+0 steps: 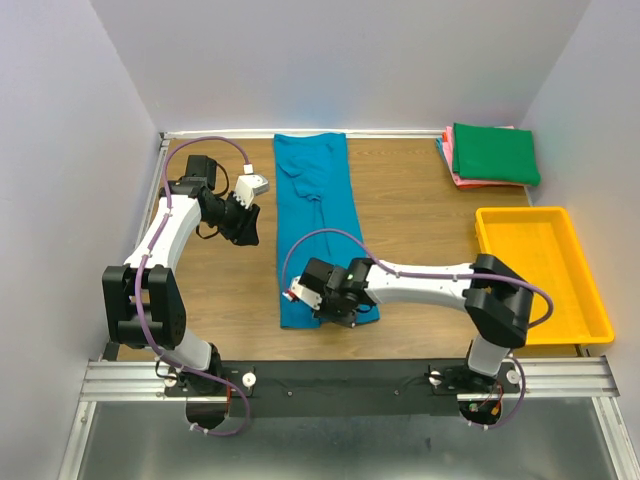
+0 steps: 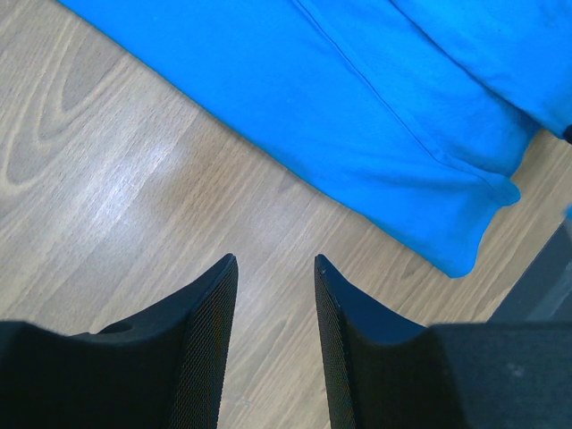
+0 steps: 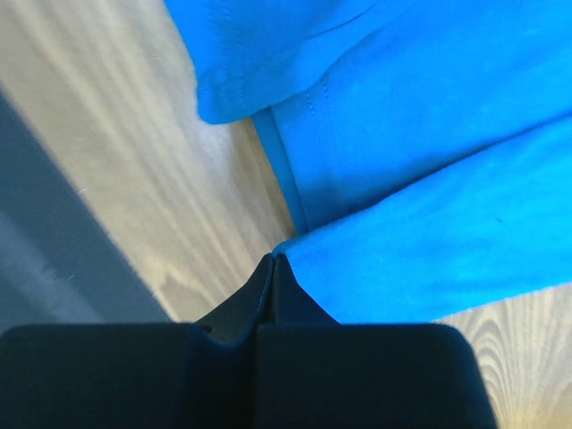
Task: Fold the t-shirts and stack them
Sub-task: Rotate the tshirt 90 degrees
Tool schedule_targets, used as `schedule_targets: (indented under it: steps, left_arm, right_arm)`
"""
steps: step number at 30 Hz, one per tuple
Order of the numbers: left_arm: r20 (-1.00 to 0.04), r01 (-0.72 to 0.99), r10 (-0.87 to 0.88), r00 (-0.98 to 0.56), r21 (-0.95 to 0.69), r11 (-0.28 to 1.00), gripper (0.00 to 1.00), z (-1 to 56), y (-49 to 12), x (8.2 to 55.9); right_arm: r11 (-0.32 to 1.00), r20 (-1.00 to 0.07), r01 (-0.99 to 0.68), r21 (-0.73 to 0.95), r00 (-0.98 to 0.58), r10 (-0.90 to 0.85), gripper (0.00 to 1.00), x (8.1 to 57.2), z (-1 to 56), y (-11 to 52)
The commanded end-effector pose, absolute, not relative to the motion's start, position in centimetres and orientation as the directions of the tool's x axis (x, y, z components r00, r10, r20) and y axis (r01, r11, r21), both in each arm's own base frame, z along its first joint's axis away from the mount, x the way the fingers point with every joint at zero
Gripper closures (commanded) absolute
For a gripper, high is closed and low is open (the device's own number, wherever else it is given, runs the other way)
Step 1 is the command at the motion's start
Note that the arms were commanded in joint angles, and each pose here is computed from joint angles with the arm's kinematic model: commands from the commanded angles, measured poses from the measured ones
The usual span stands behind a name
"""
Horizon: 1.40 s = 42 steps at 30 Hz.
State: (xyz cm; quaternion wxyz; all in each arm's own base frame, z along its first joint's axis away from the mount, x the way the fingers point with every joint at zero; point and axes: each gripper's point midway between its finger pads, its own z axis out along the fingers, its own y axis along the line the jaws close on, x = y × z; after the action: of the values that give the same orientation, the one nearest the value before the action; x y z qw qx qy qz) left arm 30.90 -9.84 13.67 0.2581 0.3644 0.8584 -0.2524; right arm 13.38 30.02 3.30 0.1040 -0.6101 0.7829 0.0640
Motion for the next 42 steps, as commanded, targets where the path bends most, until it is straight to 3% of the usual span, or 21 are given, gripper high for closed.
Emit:
schedule_targets:
  steps: [1, 11, 18, 20, 22, 24, 25, 29, 33, 36, 42]
  left_arm:
    - [-0.638, 0.762, 0.485, -0.599, -0.268, 0.589, 0.52, 13.5, -10.2, 30.6]
    - [-0.643, 0.763, 0.481, -0.596, -0.267, 0.589, 0.52, 13.7, -10.2, 30.7]
    - [-0.639, 0.761, 0.483, -0.598, -0.264, 0.593, 0.52, 13.6, -10.0, 30.7]
    - [-0.639, 0.762, 0.486, -0.596, -0.261, 0.592, 0.52, 13.7, -10.0, 30.6]
    - [-0.639, 0.764, 0.489, -0.594, -0.259, 0.591, 0.51, 13.7, -9.9, 30.6]
    - [-0.637, 0.772, 0.501, -0.586, -0.253, 0.583, 0.49, 13.7, -9.8, 30.4]
    - [-0.638, 0.779, 0.507, -0.579, -0.249, 0.576, 0.49, 13.7, -9.8, 30.2]
    - [-0.698, 0.836, 0.548, -0.461, -0.134, 0.532, 0.43, 14.9, -9.4, 30.1]
    - [-0.745, 0.898, 0.639, -0.194, 0.128, 0.421, 0.3, 17.4, -9.0, 29.4]
    - [-0.692, 0.917, 0.722, 0.014, 0.297, 0.267, 0.25, 17.6, -9.0, 27.5]
    - [-0.577, 0.93, 0.753, 0.315, 0.348, -0.123, 0.27, 14.2, -11.4, 22.0]
  right_arm:
    - [0.228, -0.35, -0.974, 0.005, -0.215, -0.912, 0.99, 12.8, 7.0, 31.6]
    - [0.193, -0.379, -0.98, 0.054, -0.199, -0.904, 0.99, 12.3, 7.9, 33.3]
    - [0.178, -0.303, -0.976, 0.124, -0.208, -0.93, 0.98, 11.4, 4.9, 33.6]
    - [0.179, -0.293, -0.974, 0.138, -0.212, -0.932, 0.92, 11.2, 4.5, 33.6]
    - [0.175, -0.291, -0.974, 0.145, -0.211, -0.933, 0.69, 11.0, 4.4, 33.6]
    - [0.184, -0.301, -0.972, 0.146, -0.22, -0.928, 0.53, 11.0, 4.9, 33.6]
    - [0.19, -0.311, -0.972, 0.14, -0.225, -0.923, 0.51, 11.1, 5.3, 33.7]
    - [0.212, -0.445, -0.962, 0.172, -0.268, -0.854, 0.51, 12.5, 10.2, 33.7]
    - [0.264, -0.5, -0.944, 0.198, -0.329, -0.801, 0.57, 16.2, 12.3, 30.3]
    - [0.226, -0.497, -0.97, 0.093, -0.242, -0.833, 0.58, 17.7, 11.2, 26.8]
    - [-0.037, -0.533, -0.995, -0.088, 0.078, -0.843, 0.53, 17.1, 10.8, 24.2]
